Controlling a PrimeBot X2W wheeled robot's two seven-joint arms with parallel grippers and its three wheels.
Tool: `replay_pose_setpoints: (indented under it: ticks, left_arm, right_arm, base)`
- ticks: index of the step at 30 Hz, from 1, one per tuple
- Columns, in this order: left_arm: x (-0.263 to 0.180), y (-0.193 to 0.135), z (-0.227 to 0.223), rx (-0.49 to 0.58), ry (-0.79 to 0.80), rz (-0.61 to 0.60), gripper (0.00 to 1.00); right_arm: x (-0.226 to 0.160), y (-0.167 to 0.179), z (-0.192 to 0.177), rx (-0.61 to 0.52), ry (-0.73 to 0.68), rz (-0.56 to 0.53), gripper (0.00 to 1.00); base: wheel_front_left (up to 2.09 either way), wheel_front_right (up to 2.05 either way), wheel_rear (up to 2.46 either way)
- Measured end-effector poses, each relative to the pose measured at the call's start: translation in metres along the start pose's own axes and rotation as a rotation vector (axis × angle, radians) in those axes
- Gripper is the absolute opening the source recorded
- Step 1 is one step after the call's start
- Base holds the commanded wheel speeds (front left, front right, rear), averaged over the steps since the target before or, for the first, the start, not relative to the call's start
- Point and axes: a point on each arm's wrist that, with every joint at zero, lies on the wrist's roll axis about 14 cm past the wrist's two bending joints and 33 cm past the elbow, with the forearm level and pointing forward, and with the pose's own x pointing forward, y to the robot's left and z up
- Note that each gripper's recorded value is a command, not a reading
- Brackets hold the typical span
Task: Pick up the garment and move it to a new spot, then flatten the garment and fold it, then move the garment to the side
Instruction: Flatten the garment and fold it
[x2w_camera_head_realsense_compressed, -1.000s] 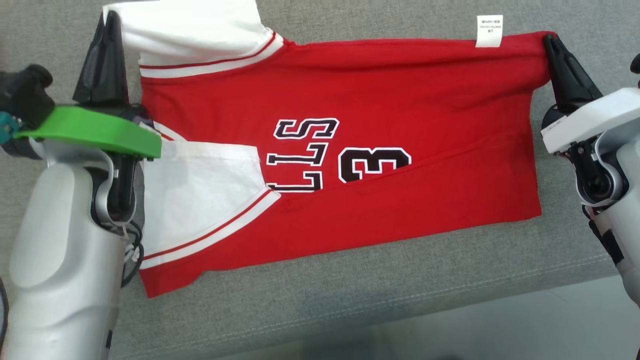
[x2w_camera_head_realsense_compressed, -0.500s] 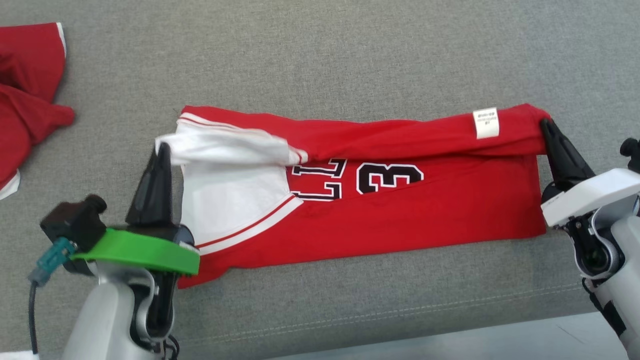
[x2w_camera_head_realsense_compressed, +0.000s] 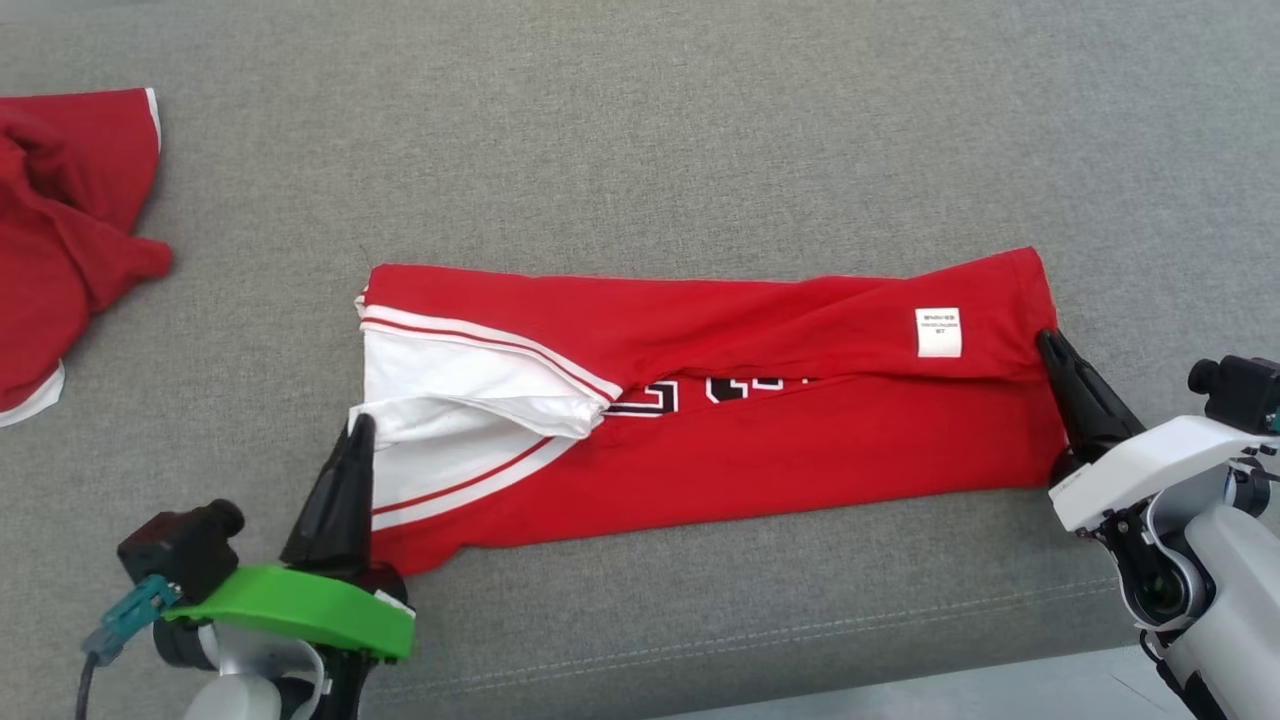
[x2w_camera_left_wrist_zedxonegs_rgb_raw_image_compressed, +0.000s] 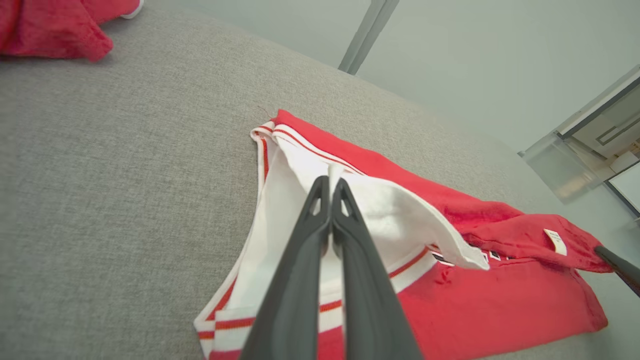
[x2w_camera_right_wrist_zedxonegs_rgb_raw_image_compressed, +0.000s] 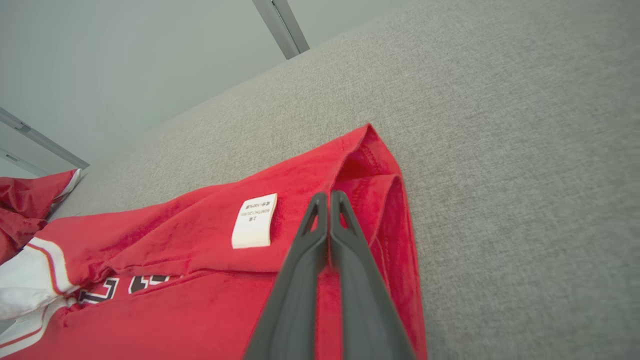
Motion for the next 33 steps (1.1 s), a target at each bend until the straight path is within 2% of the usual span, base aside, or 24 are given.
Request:
replay_pose_setpoints:
  ticks: [6, 15, 16, 17, 18, 19, 20, 21, 22, 23, 28, 33]
  left_arm:
    - [-0.004, 0.017, 0.009, 0.013, -0.021, 0.060, 0.00]
    - [-0.012, 0.007, -0.014, 0.008, 0.075, 0.034, 0.00]
    - [-0.013, 0.006, -0.016, 0.006, 0.087, 0.034, 0.00]
    - [-0.014, 0.006, -0.018, 0.006, 0.092, 0.032, 0.04]
    - [-0.014, 0.006, -0.018, 0.006, 0.094, 0.035, 0.25]
    - [-0.015, 0.007, -0.020, 0.006, 0.103, 0.041, 0.40]
    - [-0.016, 0.007, -0.022, 0.007, 0.114, 0.044, 0.47]
    - [-0.017, 0.008, -0.024, 0.006, 0.121, 0.047, 0.64]
    - [-0.019, 0.009, -0.026, 0.005, 0.132, 0.051, 0.89]
    - [-0.020, 0.011, -0.027, 0.007, 0.137, 0.061, 1.00]
    - [-0.024, 0.018, -0.026, 0.024, 0.142, 0.083, 1.00]
    - [-0.021, 0.024, -0.005, 0.111, 0.079, 0.082, 1.00]
  right_arm:
    - [-0.011, -0.009, -0.002, 0.002, 0.002, -0.032, 0.00]
    - [-0.025, -0.021, -0.014, 0.006, 0.033, -0.074, 0.00]
    - [-0.025, -0.022, -0.014, 0.005, 0.035, -0.075, 0.05]
    - [-0.025, -0.022, -0.015, 0.005, 0.036, -0.078, 0.17]
    - [-0.026, -0.024, -0.015, 0.004, 0.037, -0.084, 0.49]
    - [-0.026, -0.025, -0.016, 0.003, 0.039, -0.091, 0.65]
    - [-0.027, -0.026, -0.017, 0.002, 0.045, -0.094, 1.00]
    - [-0.028, -0.027, -0.019, 0.001, 0.055, -0.096, 1.00]
    - [-0.029, -0.027, -0.021, 0.000, 0.062, -0.097, 1.00]
    - [-0.030, -0.028, -0.024, 0.000, 0.069, -0.100, 1.00]
    - [-0.039, -0.034, -0.035, 0.010, 0.104, -0.122, 1.00]
    - [-0.040, -0.040, -0.031, 0.030, 0.086, -0.146, 1.00]
  base:
    - [0.00, 0.00, 0.00]
    - [0.00, 0.00, 0.00]
    - [0.00, 0.00, 0.00]
    - [0.00, 0.00, 0.00]
    - [0.00, 0.00, 0.00]
    - [0.00, 0.00, 0.00]
    - [0.00, 0.00, 0.00]
    - [0.00, 0.00, 0.00]
    - [0.00, 0.00, 0.00]
    - [0.00, 0.00, 0.00]
    - [0.00, 0.00, 0.00]
    - [0.00, 0.00, 0.00]
